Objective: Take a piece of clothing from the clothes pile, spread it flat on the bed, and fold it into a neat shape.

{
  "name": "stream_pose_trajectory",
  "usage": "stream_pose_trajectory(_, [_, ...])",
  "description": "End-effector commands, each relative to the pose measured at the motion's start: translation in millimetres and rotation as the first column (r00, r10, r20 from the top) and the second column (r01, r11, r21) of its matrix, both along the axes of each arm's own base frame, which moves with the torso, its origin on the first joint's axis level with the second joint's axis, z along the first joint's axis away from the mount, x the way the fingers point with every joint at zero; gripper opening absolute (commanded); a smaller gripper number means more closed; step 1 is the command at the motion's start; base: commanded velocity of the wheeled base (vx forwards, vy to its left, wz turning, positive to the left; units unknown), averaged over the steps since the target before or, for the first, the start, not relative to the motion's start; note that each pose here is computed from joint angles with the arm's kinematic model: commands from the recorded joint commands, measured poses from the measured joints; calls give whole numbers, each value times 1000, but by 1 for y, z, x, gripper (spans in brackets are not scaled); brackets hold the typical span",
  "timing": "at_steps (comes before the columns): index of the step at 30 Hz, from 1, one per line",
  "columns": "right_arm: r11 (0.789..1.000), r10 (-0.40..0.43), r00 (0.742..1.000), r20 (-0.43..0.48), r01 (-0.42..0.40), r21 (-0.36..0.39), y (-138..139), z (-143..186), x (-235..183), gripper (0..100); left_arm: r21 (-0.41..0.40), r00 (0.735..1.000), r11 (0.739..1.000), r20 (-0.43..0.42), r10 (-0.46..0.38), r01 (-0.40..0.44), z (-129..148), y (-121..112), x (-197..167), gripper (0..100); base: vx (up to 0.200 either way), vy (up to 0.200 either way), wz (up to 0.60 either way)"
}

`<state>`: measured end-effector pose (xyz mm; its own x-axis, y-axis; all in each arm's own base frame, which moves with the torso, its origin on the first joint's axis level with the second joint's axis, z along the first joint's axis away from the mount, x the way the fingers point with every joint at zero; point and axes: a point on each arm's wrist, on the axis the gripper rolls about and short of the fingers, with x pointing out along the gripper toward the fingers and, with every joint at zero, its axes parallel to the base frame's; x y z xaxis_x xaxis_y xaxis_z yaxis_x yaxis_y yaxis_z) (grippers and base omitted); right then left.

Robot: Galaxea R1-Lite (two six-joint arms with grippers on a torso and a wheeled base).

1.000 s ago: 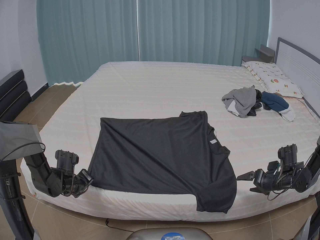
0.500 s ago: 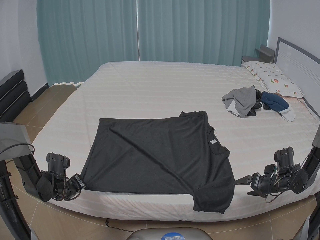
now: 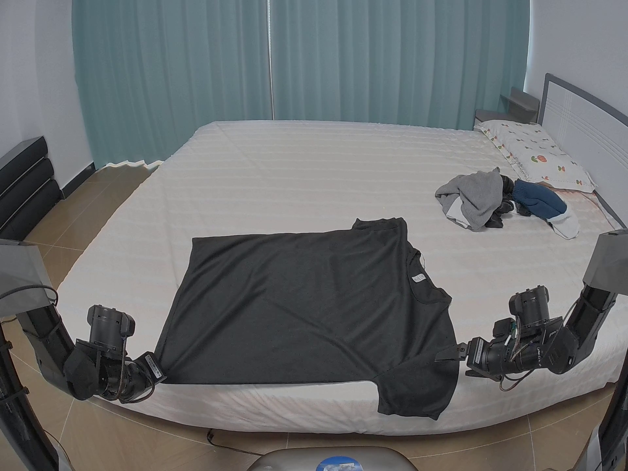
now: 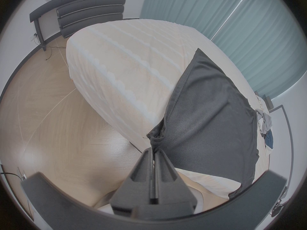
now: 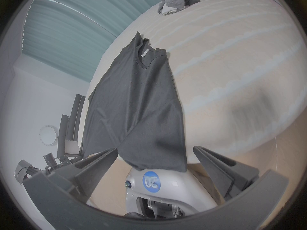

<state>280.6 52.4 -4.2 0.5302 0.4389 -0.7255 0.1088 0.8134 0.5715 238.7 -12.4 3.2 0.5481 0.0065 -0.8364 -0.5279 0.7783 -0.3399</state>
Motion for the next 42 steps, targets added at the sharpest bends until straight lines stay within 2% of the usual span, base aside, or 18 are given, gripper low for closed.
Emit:
stream_pose_trajectory(1, [1000, 8, 1000, -25, -8, -1, 3, -15, 7, 100, 0, 1000, 1000, 2, 0, 0, 0, 0, 2, 0, 0, 0, 0])
stream_pose_trajectory(6, [1000, 9, 1000, 1, -9, 4, 3, -23, 8, 100, -1, 1000, 1000, 7, 2, -2, 0, 0, 2, 0, 0, 0, 0])
stream_pose_trajectory(7, [1000, 11, 1000, 9, -11, 2, 5, -28, 9, 0, -3, 1000, 1000, 4, 1, -1, 0, 0, 2, 0, 0, 0, 0])
stream_pose_trajectory(11, [1000, 11, 998, 60, -12, 6, 4, -28, 6, 0, -3, 1000, 1000, 4, 2, -2, 0, 0, 2, 0, 0, 0, 0])
stream_pose_trajectory(20, [999, 23, 997, 74, -20, -37, -6, -14, -15, 0, -3, 1000, 1000, 4, 4, -4, 0, 1, 2, 0, 0, 0, 0])
stream_pose_trajectory(28, [997, 55, 998, 40, -53, -63, -8, -13, -33, 0, 4, 1000, 1000, 7, -1, 1, 2, 1, 0, 0, 0, 0, 0])
stream_pose_trajectory(34, [985, 126, 992, -10, -126, -114, -8, -18, -46, 0, 30, 1000, 999, -3, -22, 22, 1, 5, -2, 0, 0, 0, 0])
stream_pose_trajectory(42, [982, 150, 989, -5, -150, -112, -4, -11, -51, 0, 82, 1000, 997, 6, -2, 1, 3, 12, -2, 0, 0, 0, 0])
